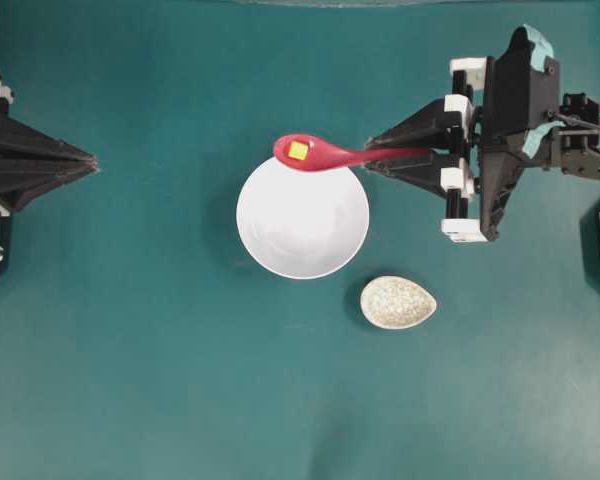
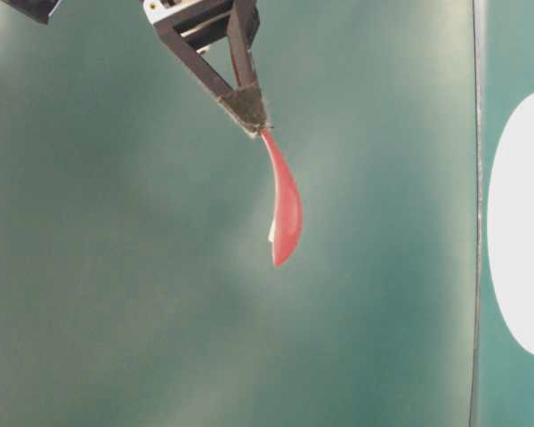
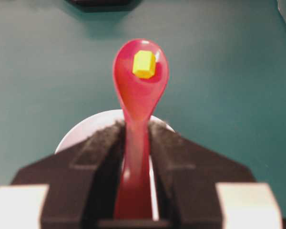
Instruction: Scoop the yellow hexagonal prism block from the bowl with a spoon using the right arm.
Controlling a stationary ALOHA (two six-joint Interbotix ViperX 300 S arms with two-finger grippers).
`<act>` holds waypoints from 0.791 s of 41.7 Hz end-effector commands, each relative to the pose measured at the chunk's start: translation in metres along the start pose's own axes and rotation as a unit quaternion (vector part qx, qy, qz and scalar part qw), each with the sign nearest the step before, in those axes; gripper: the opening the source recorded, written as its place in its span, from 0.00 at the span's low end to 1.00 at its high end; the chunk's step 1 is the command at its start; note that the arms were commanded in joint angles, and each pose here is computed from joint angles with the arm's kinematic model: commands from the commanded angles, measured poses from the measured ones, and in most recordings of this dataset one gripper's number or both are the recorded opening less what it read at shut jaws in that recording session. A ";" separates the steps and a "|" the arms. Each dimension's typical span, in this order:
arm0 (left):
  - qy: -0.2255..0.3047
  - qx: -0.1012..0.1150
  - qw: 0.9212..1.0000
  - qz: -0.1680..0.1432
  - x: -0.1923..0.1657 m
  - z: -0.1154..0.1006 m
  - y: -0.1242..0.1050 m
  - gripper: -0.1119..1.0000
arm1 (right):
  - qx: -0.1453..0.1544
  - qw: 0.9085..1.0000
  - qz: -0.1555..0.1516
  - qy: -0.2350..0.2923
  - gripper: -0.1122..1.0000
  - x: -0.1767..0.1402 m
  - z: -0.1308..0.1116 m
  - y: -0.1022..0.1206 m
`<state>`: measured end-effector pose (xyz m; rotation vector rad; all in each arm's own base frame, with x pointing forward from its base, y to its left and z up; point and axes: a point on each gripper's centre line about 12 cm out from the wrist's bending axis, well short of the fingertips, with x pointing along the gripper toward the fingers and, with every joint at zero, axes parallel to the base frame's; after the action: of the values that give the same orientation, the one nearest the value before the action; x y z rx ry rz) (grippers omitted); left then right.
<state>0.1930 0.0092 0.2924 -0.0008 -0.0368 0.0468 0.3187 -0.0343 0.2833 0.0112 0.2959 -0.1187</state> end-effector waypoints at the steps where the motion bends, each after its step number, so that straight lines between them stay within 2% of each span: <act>1: -0.012 0.000 1.000 0.001 0.003 0.010 0.000 0.18 | -0.004 1.000 0.001 -0.017 0.32 -0.004 0.011 0.000; 16: -0.011 0.000 1.000 0.001 0.003 0.009 0.000 0.18 | -0.043 0.997 0.023 0.059 0.32 -0.004 -0.007 0.005; 27: -0.010 0.000 1.000 0.001 0.003 0.009 0.000 0.18 | -0.082 0.995 0.021 0.052 0.32 -0.004 -0.006 0.004; 33: -0.010 0.000 1.000 0.001 0.003 0.009 0.000 0.18 | -0.087 0.996 0.016 0.032 0.32 -0.003 -0.001 0.004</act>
<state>0.1930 0.0093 0.2922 -0.0039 -0.0354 0.0471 0.3138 -0.0299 0.2691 -0.1422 0.4301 -0.0526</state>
